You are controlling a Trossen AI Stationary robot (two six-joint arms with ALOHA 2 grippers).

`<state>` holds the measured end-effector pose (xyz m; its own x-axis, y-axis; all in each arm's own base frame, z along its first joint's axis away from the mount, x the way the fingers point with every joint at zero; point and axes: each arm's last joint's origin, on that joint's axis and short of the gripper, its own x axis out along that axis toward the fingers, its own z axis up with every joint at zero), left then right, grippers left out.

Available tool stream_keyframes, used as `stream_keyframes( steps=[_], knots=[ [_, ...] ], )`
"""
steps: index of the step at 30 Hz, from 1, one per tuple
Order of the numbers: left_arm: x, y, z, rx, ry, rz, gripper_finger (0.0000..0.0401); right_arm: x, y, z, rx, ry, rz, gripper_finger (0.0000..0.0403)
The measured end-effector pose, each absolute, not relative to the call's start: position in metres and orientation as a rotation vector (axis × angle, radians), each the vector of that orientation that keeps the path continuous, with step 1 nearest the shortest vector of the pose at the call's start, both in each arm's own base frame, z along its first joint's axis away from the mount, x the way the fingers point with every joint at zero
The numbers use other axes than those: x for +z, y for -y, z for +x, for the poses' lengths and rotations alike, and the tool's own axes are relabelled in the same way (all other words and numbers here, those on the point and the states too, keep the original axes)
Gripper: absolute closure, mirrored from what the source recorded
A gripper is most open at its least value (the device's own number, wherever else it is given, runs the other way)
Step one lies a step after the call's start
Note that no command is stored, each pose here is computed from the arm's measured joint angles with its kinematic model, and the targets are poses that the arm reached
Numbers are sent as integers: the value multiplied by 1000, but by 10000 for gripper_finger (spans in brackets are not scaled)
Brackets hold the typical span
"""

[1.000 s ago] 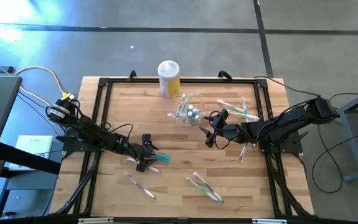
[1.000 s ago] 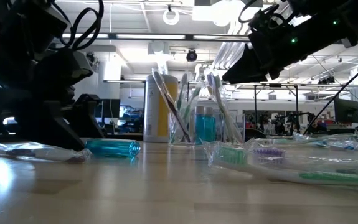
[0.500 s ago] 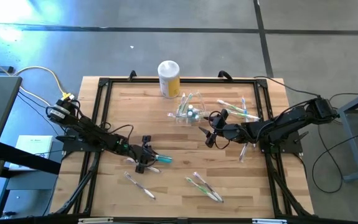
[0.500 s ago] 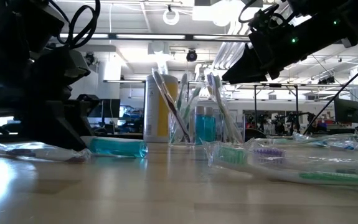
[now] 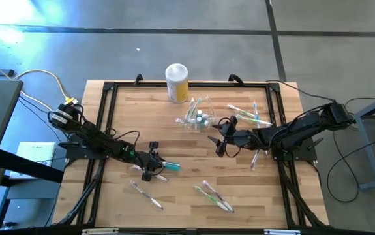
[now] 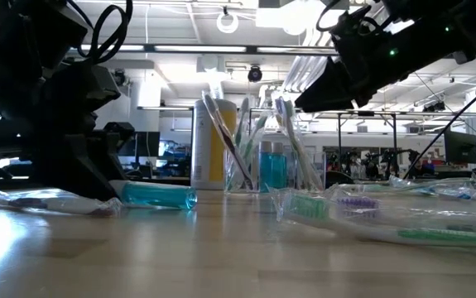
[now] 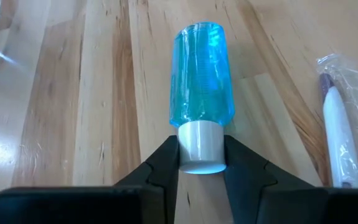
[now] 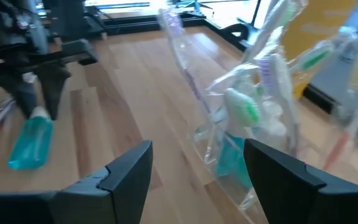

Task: Pick & Place toothbrushing station
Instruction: Put the mouthwash into the transparent organizer

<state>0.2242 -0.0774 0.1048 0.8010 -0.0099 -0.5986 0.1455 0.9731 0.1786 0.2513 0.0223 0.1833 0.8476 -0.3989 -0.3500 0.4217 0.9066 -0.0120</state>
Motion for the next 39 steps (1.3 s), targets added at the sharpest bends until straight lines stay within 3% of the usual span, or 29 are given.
stream_keyframes(
  steps=[7, 14, 17, 25, 39],
  knots=[
    [108, 79, 228, -85, -644, 241, 313, 184, -25, 253, -321, -356, 96, 158],
    [126, 86, 248, -95, -741, 366, 313, 192, -37, 257, 73, -314, 167, 158],
    [140, 89, 258, -105, -802, 448, 313, 194, -40, 257, 155, -309, 203, 158],
    [179, 99, 276, -114, -879, 651, 313, 187, -40, 259, 153, -350, 273, 158],
    [224, 127, 292, -184, -691, 1222, 313, 169, -27, 276, 179, -323, 378, 158]
  ],
)
